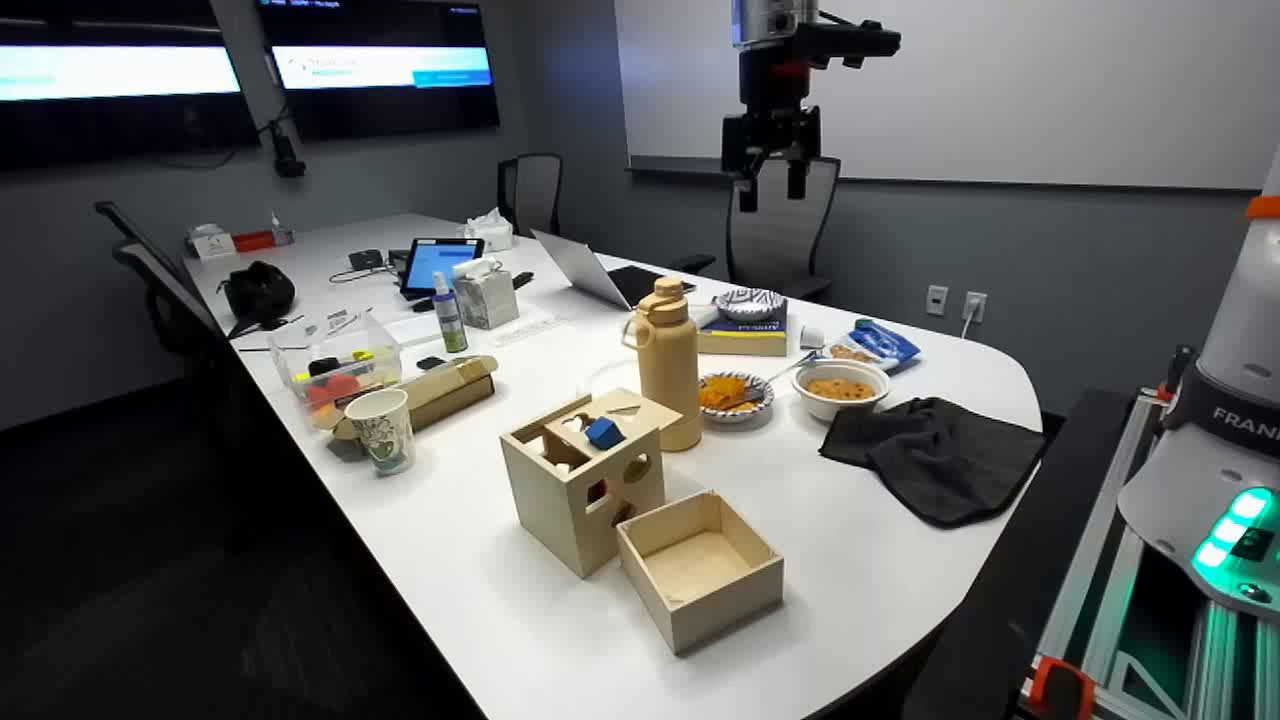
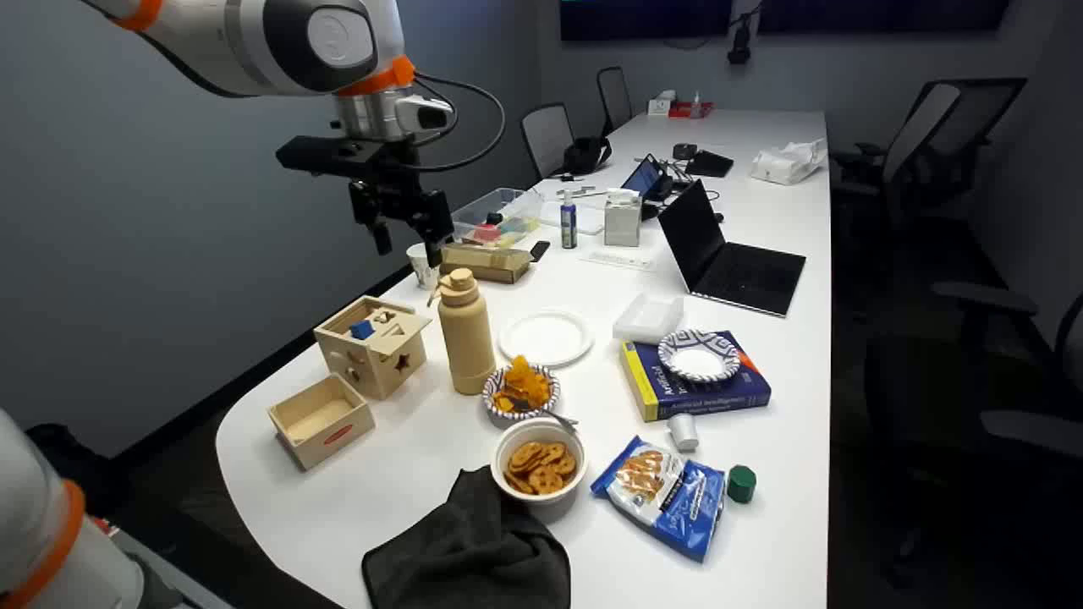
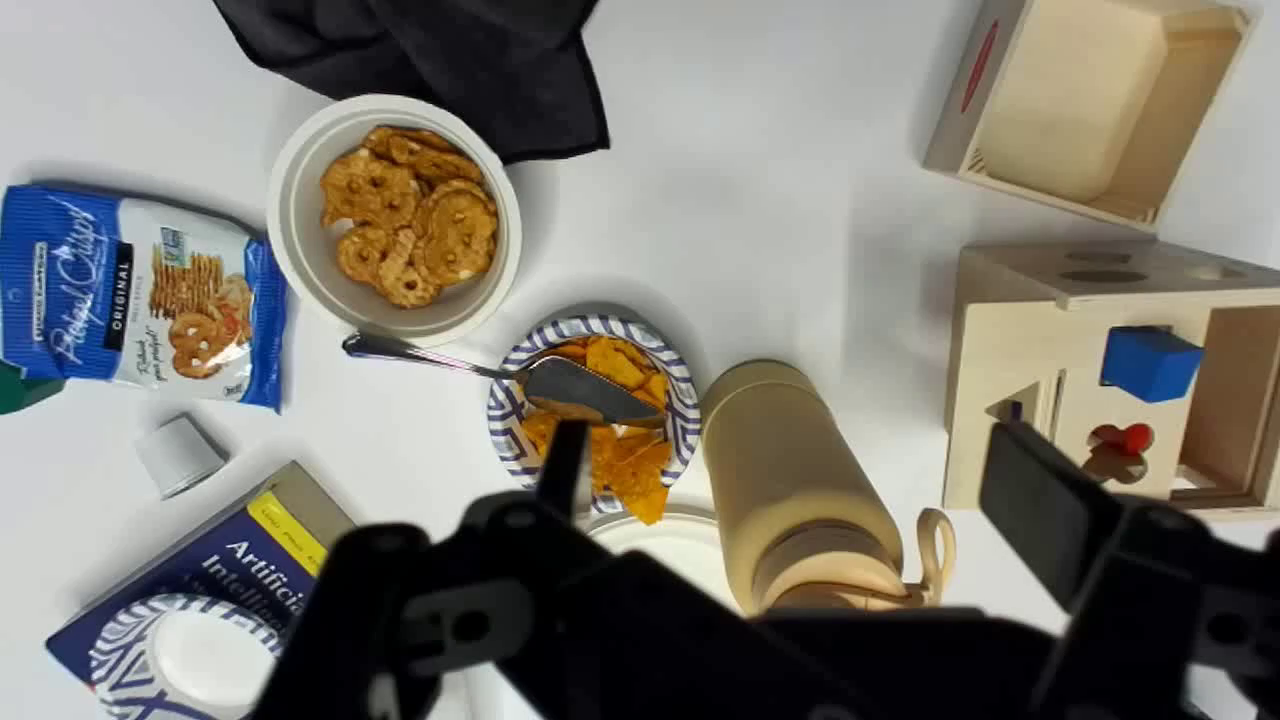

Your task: Use the spatula to stir the contents in the black and white bowl on the left.

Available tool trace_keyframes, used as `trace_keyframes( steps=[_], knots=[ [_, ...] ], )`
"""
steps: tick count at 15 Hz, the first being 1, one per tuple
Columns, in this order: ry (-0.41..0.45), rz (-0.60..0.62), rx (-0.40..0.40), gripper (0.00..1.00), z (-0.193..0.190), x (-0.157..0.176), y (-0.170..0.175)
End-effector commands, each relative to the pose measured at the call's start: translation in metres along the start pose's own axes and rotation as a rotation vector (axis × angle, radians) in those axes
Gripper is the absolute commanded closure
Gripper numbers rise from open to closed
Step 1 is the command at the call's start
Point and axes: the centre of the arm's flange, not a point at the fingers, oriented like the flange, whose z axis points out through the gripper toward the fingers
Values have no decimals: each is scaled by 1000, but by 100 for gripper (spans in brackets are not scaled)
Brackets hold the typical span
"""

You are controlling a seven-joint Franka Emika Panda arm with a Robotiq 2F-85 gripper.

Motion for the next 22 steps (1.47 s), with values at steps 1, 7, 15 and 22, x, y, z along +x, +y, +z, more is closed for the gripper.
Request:
trace_keyframes(
  steps=[1,7,15,22],
  knots=[
    [0,0,0,0,0,0,0],
    [-42,10,16,0,-2,19,16],
    [-236,11,86,0,28,108,134],
    [-332,-34,203,0,122,166,203]
  ],
)
